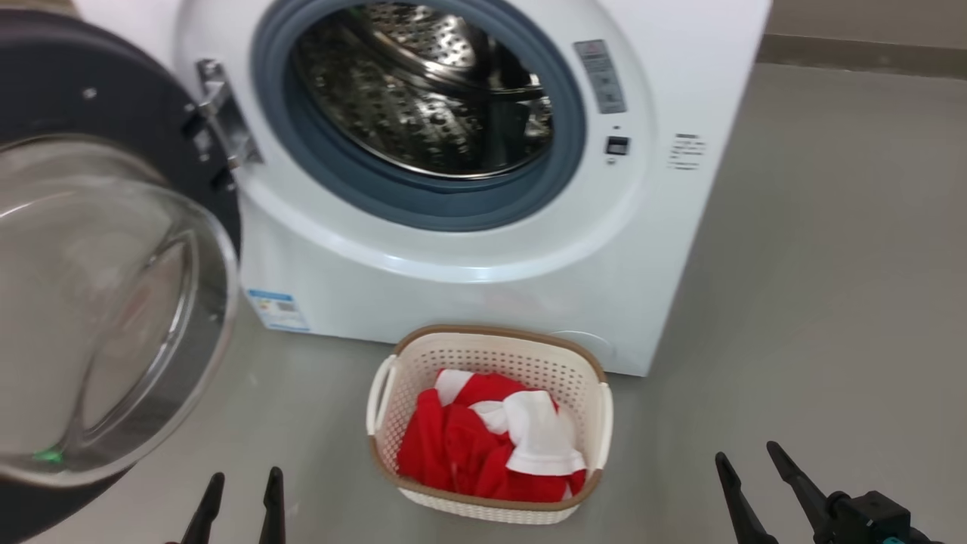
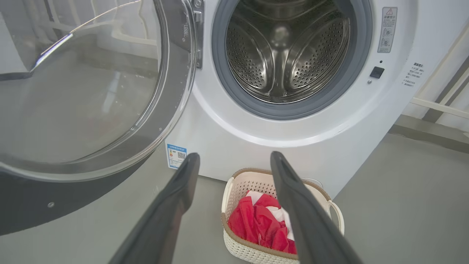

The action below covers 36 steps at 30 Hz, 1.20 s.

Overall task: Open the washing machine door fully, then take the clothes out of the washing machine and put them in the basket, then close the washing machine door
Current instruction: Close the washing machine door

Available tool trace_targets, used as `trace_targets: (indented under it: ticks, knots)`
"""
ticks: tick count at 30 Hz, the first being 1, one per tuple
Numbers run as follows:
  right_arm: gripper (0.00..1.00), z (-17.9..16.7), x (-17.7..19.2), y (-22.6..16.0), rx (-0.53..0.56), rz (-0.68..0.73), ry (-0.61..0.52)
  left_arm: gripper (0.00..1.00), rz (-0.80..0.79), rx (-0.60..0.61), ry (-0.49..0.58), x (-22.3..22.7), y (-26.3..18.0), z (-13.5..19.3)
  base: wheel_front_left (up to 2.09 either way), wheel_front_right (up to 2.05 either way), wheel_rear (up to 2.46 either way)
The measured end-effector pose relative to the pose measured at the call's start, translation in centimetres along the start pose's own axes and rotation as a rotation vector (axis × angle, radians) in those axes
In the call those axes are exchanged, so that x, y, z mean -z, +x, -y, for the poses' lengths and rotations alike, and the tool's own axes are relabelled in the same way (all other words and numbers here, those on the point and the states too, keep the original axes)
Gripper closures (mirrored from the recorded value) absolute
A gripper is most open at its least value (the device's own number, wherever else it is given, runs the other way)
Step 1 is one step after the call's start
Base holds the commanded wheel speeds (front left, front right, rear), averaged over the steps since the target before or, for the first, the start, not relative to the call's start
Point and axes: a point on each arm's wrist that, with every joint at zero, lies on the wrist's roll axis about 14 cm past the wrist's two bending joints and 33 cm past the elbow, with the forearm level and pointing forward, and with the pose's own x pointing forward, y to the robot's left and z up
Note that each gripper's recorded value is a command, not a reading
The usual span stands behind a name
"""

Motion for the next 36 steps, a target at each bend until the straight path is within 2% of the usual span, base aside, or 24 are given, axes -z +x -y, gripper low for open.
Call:
trace_targets:
  ticks: [7,21,26,33,34,36]
  knots:
    - [0.0,-3.8,0.3,2.5,-0.143,-0.024,-0.033,0.0,0.011,-0.12,-0.02,-0.1,-2.5,-2.9,0.0,0.0,0.0]
    - [0.0,-14.2,0.9,6.4,-0.479,-0.063,-0.073,0.0,0.074,-0.382,-0.08,-1.3,-8.1,-8.5,0.0,0.0,0.0]
    - [0.0,-15.9,1.7,7.0,-0.537,-0.089,-0.078,0.0,0.07,-0.428,-0.094,-1.1,-9.1,-9.1,0.0,0.0,0.0]
    - [0.0,-16.4,1.6,7.2,-0.552,-0.088,-0.082,0.0,0.096,-0.433,-0.103,-1.8,-9.1,-9.1,0.0,0.0,0.0]
    - [0.0,-16.4,1.5,7.2,-0.55,-0.087,-0.081,0.11,0.106,-0.432,-0.106,-2.1,-9.0,-9.1,0.0,0.0,0.0]
    - [0.0,-16.3,1.4,7.1,-0.546,-0.082,-0.08,0.71,0.137,-0.427,-0.108,-3.0,-9.0,-9.3,0.0,0.0,0.0]
